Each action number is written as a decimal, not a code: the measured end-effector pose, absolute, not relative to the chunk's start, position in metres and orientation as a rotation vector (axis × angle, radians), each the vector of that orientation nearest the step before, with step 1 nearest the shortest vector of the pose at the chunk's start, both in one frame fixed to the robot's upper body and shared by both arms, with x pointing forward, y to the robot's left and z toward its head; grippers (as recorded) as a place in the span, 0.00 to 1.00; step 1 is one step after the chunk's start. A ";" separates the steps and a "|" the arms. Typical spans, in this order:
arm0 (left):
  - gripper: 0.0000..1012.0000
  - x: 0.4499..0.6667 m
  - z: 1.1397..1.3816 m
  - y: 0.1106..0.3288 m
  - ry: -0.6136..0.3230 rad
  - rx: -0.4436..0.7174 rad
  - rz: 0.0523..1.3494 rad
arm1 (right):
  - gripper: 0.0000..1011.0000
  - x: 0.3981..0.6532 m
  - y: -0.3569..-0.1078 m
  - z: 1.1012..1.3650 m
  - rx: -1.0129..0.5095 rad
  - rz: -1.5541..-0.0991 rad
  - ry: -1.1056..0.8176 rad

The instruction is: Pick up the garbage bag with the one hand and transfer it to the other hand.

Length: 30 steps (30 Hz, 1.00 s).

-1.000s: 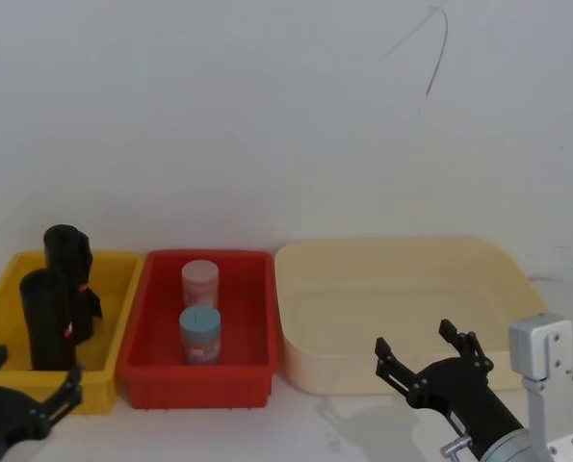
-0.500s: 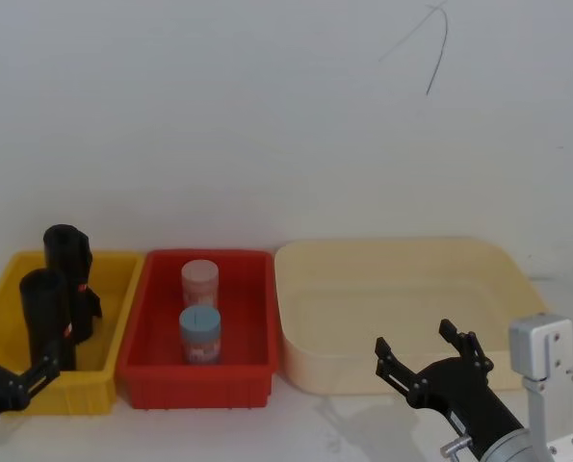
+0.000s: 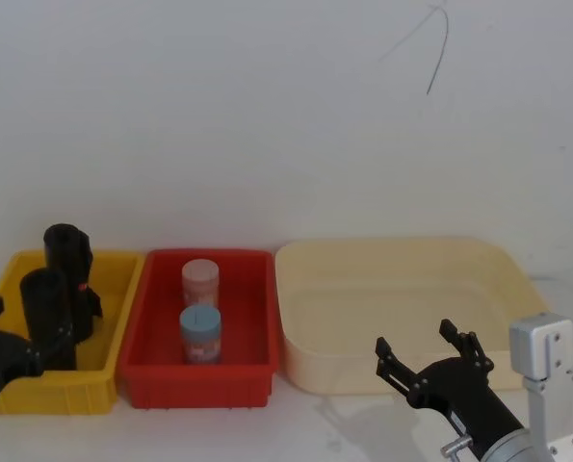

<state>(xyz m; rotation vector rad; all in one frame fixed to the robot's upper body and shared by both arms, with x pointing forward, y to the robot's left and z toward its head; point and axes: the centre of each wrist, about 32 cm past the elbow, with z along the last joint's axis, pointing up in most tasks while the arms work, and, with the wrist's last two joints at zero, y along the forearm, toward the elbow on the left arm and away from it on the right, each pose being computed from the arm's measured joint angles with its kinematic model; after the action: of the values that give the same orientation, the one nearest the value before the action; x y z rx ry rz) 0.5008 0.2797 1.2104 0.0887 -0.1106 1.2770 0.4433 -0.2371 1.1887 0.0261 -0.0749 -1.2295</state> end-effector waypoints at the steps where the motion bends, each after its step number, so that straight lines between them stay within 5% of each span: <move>1: 0.99 0.503 1.211 0.279 -0.113 0.093 1.275 | 0.99 0.443 -0.237 1.189 0.026 -1.230 -0.075; 12: 0.98 0.529 1.212 0.274 -0.133 0.140 1.259 | 0.99 0.443 -0.237 1.189 0.026 -1.230 -0.075; 30: 0.51 0.545 1.209 0.267 -0.150 0.165 1.238 | 0.99 0.443 -0.237 1.189 0.026 -1.229 -0.075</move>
<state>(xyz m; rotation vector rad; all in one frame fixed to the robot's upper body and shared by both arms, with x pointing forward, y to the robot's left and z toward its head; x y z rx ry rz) 0.5454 0.2668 1.2088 0.1651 -0.1498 1.2375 0.4433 -0.2371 1.1887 0.0260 -0.0749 -1.2295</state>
